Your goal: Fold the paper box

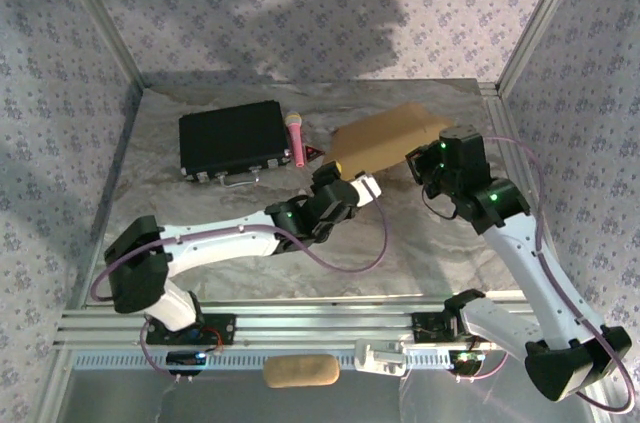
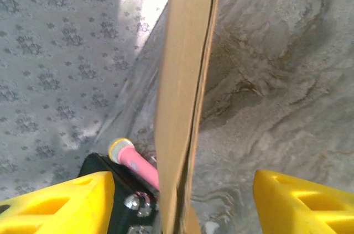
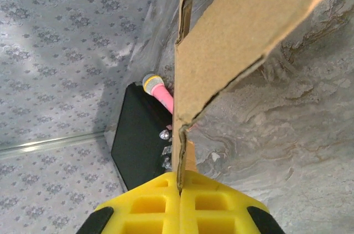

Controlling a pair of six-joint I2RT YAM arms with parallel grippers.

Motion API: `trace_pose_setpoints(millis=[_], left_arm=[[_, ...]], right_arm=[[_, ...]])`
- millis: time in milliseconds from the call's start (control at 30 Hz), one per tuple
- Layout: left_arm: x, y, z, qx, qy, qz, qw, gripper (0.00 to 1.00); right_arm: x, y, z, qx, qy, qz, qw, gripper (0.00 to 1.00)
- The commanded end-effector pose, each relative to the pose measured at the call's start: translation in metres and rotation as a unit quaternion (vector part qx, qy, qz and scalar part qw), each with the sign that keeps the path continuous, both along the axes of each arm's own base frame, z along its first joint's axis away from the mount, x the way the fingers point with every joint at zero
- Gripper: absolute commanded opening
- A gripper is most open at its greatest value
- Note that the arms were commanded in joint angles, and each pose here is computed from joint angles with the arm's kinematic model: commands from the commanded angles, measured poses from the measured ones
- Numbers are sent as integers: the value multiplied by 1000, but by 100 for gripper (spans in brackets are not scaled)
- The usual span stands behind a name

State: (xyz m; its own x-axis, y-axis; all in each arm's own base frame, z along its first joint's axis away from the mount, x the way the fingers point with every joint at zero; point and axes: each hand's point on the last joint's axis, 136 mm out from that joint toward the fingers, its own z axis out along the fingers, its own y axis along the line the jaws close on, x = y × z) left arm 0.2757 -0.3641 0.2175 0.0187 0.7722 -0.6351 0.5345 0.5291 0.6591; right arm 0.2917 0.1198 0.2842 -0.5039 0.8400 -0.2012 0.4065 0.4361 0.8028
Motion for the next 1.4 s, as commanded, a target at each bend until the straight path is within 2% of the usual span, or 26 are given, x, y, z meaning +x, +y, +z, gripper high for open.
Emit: trace_pose_setpoints(millis=[0, 67, 167, 233, 267, 367, 400, 467, 567, 733, 900, 1067, 1133, 1233, 1300, 1367], left_arm=[[10, -10, 24, 5, -32, 1, 999, 44], [11, -13, 25, 11, -30, 3, 999, 24], [8, -14, 32, 9, -27, -4, 1000, 3], [4, -14, 42, 6, -24, -9, 1000, 0], [1, -14, 46, 4, -18, -16, 1000, 0], [-9, -10, 63, -6, 11, -29, 1000, 0], [-12, -8, 68, -11, 23, -32, 999, 0], [-17, 1, 82, -16, 55, -21, 998, 0], [-25, 9, 107, -54, 102, -6, 993, 0], [-46, 24, 130, -97, 191, -5, 977, 0], [-48, 50, 143, -151, 304, 12, 941, 0], [-28, 67, 92, -177, 439, 42, 880, 0], [-20, 66, 69, -176, 470, 45, 864, 0], [-10, 68, 37, -149, 490, 57, 857, 0], [-4, 70, 22, -122, 491, 66, 860, 0], [5, 74, 8, -89, 476, 80, 871, 0]], right_arm=[[-5, 0, 12, -6, -5, 16, 1000, 0], [-6, 0, 14, -6, -7, 21, 1000, 0], [-7, 0, 16, -7, -9, 27, 1000, 0], [-7, 2, 23, -11, -20, 41, 999, 0], [-7, 2, 22, -19, -20, 50, 998, 6], [-10, 1, 60, -38, -74, 78, 993, 50], [-13, -1, 71, -45, -91, 83, 991, 60], [-23, -6, 98, -65, -130, 96, 985, 77], [-40, -17, 137, -95, -181, 99, 974, 89], [-64, -37, 180, -136, -220, 83, 962, 89], [-78, -50, 198, -142, -246, 57, 957, 89], [-70, -46, 180, -138, -221, 61, 963, 86], [-63, -44, 169, -135, -210, 59, 967, 84], [-51, -38, 149, -133, -189, 69, 970, 81], [-43, -32, 132, -130, -167, 79, 974, 80], [-35, -25, 114, -124, -147, 88, 977, 79]])
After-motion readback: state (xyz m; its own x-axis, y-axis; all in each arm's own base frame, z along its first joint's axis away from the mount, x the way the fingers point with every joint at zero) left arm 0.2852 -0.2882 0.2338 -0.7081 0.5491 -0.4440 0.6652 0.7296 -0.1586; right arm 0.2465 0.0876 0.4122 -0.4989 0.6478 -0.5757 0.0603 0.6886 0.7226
